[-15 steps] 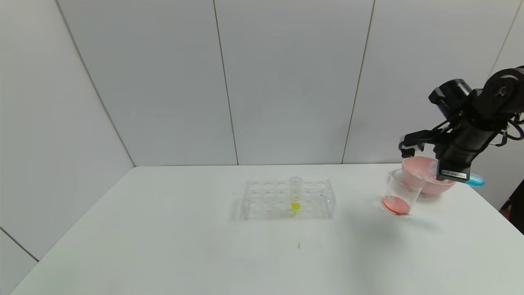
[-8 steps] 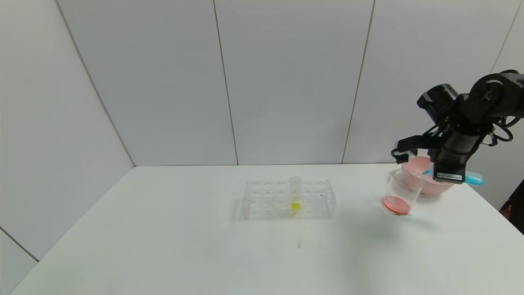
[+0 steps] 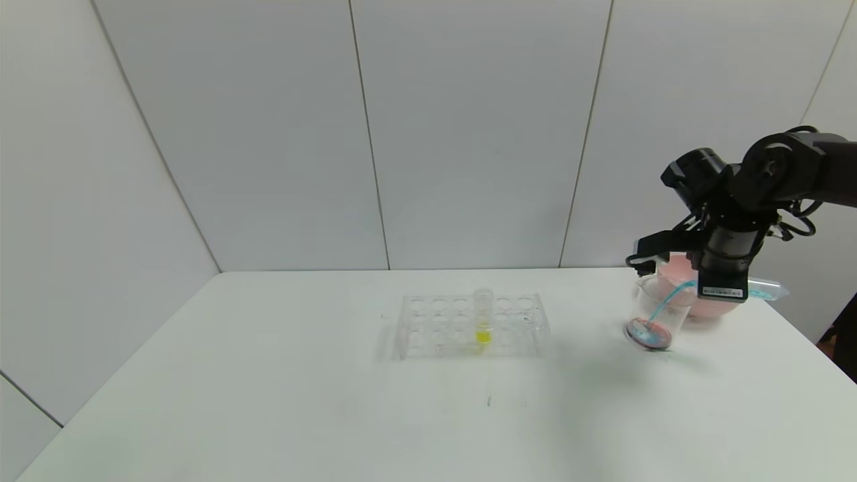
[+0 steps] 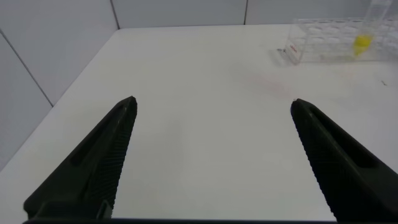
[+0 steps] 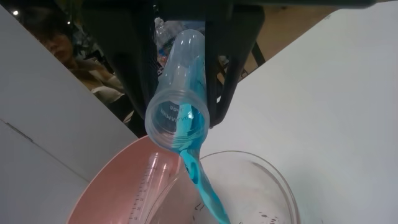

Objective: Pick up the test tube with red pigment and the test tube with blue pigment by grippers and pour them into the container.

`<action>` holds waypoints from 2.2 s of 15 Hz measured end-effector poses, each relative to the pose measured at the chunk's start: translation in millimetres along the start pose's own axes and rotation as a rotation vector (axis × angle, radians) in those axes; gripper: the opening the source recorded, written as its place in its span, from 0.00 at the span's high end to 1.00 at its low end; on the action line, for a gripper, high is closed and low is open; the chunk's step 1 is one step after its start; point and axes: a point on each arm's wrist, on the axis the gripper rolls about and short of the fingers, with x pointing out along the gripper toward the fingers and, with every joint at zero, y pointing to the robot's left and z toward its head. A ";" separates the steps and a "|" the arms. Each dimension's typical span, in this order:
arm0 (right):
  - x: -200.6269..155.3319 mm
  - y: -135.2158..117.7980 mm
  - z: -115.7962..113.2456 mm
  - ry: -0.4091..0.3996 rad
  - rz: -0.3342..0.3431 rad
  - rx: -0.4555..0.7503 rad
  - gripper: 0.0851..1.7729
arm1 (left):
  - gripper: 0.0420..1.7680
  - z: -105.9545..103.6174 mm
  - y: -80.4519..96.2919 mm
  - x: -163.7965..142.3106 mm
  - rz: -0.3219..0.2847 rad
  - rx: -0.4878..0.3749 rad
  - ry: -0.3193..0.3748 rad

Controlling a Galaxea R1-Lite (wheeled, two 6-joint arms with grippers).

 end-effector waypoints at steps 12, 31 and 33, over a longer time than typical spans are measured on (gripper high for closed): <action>-10.3 1.5 9.2 0.077 -0.092 -0.117 0.76 | 0.00 0.0 0.0 0.0 0.000 0.000 0.000; -28.5 -8.0 1.0 -0.187 -0.054 0.150 0.76 | 0.00 0.0 0.0 0.0 0.000 0.000 0.000; -33.5 -9.8 -2.6 -0.302 0.009 0.259 0.76 | 0.00 0.0 0.0 0.0 0.000 0.000 0.000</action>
